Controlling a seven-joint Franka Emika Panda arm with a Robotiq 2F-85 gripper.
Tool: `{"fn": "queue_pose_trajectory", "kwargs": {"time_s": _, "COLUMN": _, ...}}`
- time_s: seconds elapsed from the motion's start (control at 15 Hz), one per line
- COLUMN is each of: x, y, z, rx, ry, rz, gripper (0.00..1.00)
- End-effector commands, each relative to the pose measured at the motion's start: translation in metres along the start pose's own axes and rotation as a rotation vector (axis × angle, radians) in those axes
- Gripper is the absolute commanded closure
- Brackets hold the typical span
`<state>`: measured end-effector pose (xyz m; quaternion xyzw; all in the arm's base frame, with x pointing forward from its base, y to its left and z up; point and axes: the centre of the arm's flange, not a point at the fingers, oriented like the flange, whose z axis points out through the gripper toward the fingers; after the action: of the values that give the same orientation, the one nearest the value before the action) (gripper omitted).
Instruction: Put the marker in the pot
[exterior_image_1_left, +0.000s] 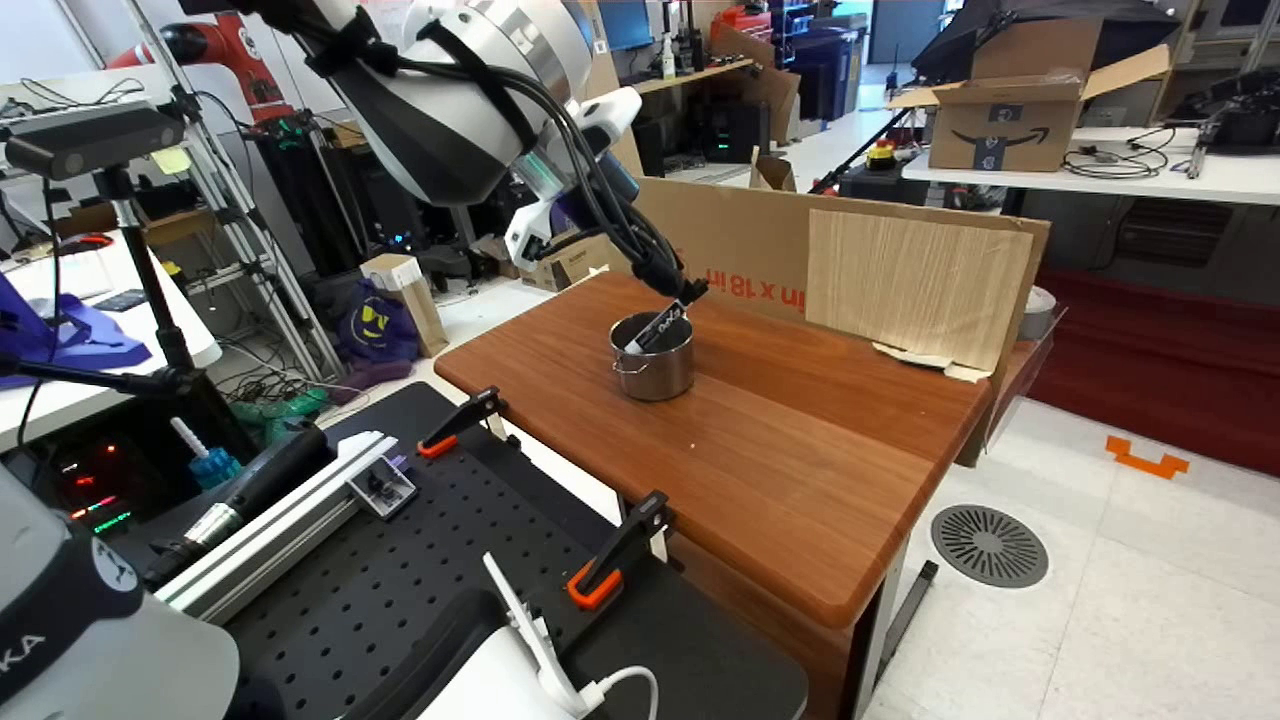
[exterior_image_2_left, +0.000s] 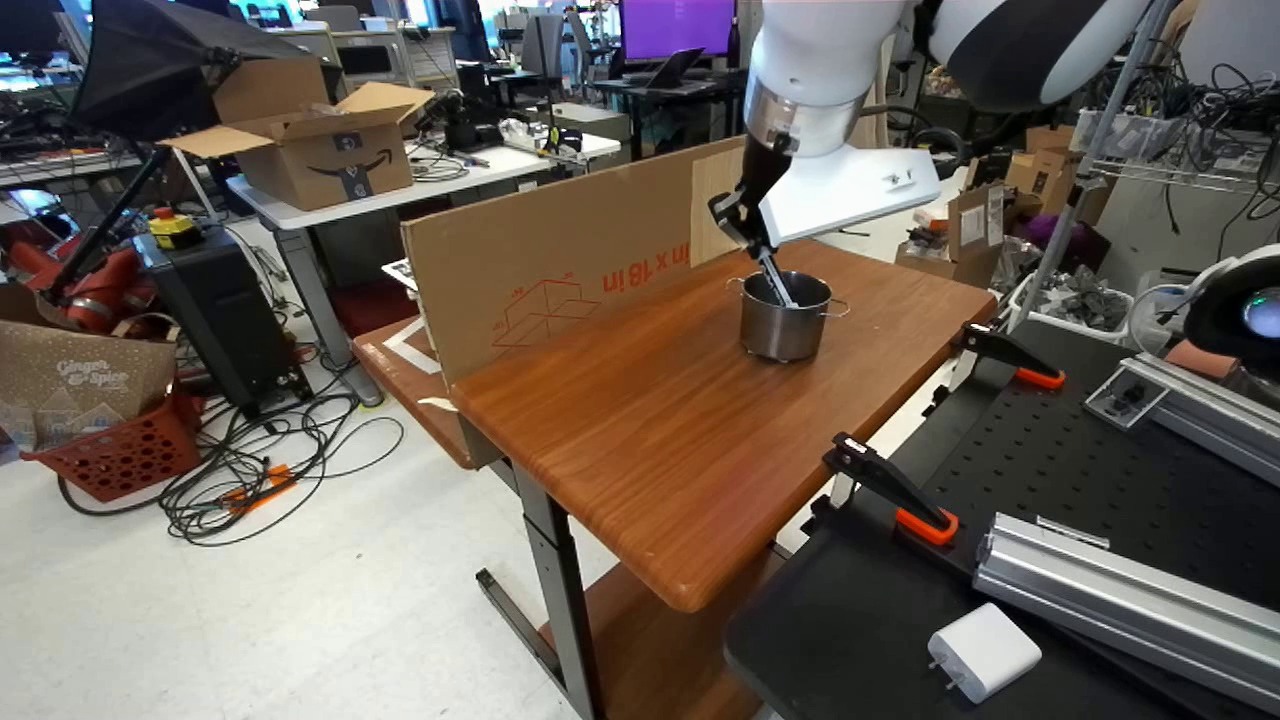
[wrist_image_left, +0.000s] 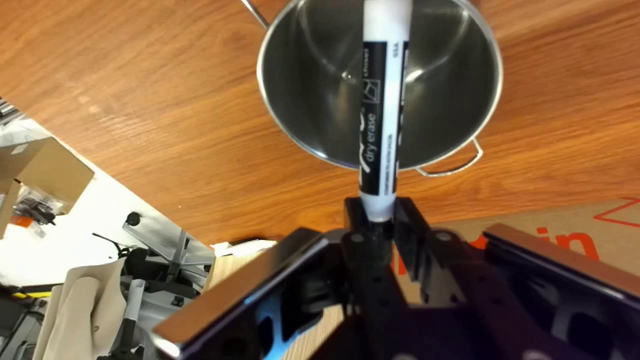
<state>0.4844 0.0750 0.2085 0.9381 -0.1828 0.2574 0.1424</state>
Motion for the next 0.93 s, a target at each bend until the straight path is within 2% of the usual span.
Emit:
{"fn": "queue_pose_trajectory", "kwargs": {"time_s": 0.0, "x": -0.007, "y": -0.001, "z": 0.014, "rx": -0.020, "ry": 0.006, "rz": -0.003, "gripper": 0.95}}
{"fn": "queue_pose_trajectory", "kwargs": {"time_s": 0.07, "x": -0.007, "y": -0.001, "z": 0.015, "rx": -0.023, "ry": 0.006, "rz": 0.000, "gripper": 0.95}}
{"fn": "queue_pose_trajectory", "kwargs": {"time_s": 0.13, "x": -0.008, "y": -0.001, "z": 0.016, "rx": -0.026, "ry": 0.003, "rz": 0.003, "gripper": 0.82}}
{"fn": "queue_pose_trajectory", "kwargs": {"time_s": 0.2, "x": -0.007, "y": -0.001, "z": 0.016, "rx": -0.026, "ry": 0.000, "rz": 0.006, "gripper": 0.56}}
{"fn": "queue_pose_trajectory", "kwargs": {"time_s": 0.27, "x": -0.006, "y": -0.001, "z": 0.016, "rx": -0.027, "ry": 0.002, "rz": 0.009, "gripper": 0.55}}
{"fn": "queue_pose_trajectory", "kwargs": {"time_s": 0.73, "x": 0.000, "y": -0.001, "z": 0.009, "rx": -0.014, "ry": 0.015, "rz": 0.022, "gripper": 0.06}}
{"fn": "queue_pose_trajectory", "kwargs": {"time_s": 0.8, "x": 0.001, "y": -0.001, "z": 0.008, "rx": -0.011, "ry": 0.017, "rz": 0.025, "gripper": 0.01}}
{"fn": "queue_pose_trajectory", "kwargs": {"time_s": 0.87, "x": 0.002, "y": 0.000, "z": 0.002, "rx": -0.003, "ry": 0.022, "rz": 0.026, "gripper": 0.00}}
